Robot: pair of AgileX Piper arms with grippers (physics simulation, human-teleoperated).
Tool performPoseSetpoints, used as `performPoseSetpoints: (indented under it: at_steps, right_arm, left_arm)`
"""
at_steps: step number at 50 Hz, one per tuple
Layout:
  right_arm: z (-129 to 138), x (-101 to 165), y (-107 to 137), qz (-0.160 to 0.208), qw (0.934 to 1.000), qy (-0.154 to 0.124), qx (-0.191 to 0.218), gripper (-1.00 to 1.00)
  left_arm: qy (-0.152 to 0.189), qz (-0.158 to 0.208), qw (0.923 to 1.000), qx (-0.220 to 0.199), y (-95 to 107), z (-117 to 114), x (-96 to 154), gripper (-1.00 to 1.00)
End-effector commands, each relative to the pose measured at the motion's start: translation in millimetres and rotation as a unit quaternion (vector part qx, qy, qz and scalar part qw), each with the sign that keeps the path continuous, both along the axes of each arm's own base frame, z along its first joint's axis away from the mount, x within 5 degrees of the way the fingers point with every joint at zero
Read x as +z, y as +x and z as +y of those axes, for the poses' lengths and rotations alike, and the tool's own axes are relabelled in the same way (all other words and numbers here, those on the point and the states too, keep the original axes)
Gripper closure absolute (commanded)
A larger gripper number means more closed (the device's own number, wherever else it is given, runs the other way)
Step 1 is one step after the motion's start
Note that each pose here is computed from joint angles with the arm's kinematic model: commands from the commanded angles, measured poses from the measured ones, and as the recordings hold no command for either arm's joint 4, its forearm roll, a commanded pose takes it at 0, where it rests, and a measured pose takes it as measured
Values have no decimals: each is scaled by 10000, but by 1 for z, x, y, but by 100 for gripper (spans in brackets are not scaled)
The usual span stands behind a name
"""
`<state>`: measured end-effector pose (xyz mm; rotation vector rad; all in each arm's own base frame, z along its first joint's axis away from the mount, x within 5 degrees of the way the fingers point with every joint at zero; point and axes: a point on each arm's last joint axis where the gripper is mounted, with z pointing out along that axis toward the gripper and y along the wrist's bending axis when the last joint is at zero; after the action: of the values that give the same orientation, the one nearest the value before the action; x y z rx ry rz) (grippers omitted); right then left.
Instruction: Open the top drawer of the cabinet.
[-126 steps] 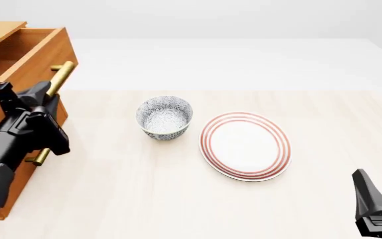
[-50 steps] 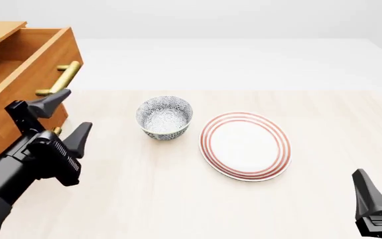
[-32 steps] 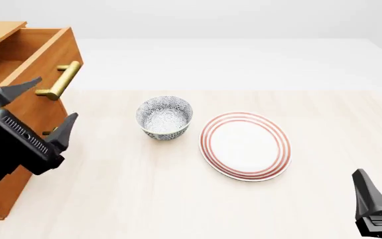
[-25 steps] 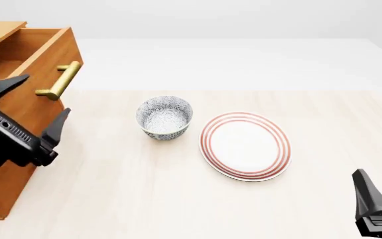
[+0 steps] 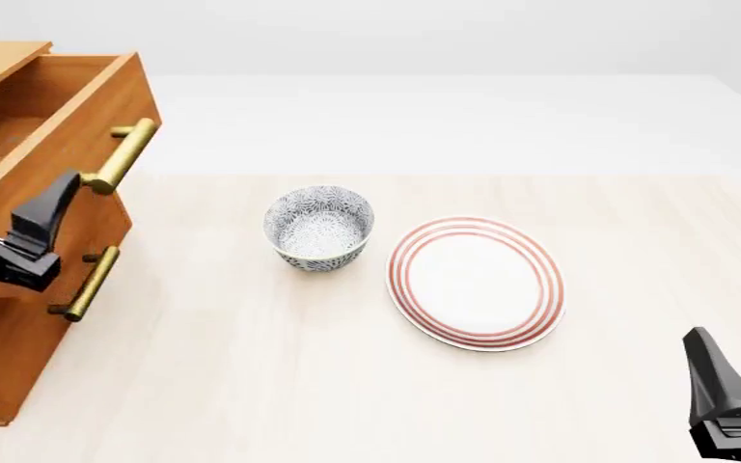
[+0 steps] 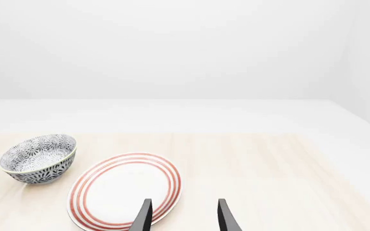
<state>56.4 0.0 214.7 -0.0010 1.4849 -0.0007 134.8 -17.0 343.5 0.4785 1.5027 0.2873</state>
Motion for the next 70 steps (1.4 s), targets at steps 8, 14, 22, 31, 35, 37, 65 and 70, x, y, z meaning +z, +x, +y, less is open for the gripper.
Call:
performPoseSetpoints:
  at_steps: [8, 14, 22, 31, 35, 37, 65, 70]
  right_arm:
    - [0, 0, 0, -5, 10000, -2, 0, -100]
    - [0, 0, 0, -5, 10000, -1, -1, -100]
    - [0, 0, 0, -4, 10000, -1, 0, -100]
    - [0, 0, 0, -6, 10000, 0, 0, -100]
    - [0, 0, 0, -6, 10000, -1, 1, -100]
    - [0, 0, 0, -4, 10000, -1, 0, -100]
    - [0, 0, 0, -5, 10000, -1, 0, -100]
    - [0, 0, 0, -5, 10000, -1, 1, -100]
  left_arm:
    - [-941, 460, 9938, 371, 3, 9, 47, -100]
    - [-1255, 821, 9874, 508, 14, 11, 57, -100]
    - [-1450, 1291, 9786, 678, 31, 13, 67, -100]
    - [-1520, 1527, 9727, 861, 36, 18, 82, -100]
    - [-1537, 1639, 9702, 911, 39, 19, 89, -100]
    - [-1575, 1751, 9672, 945, 42, 19, 90, -100]
    - [-1899, 2581, 9361, 1448, 72, 32, 104, -100]
    - [-1980, 2649, 9325, 1447, 77, 30, 101, -100]
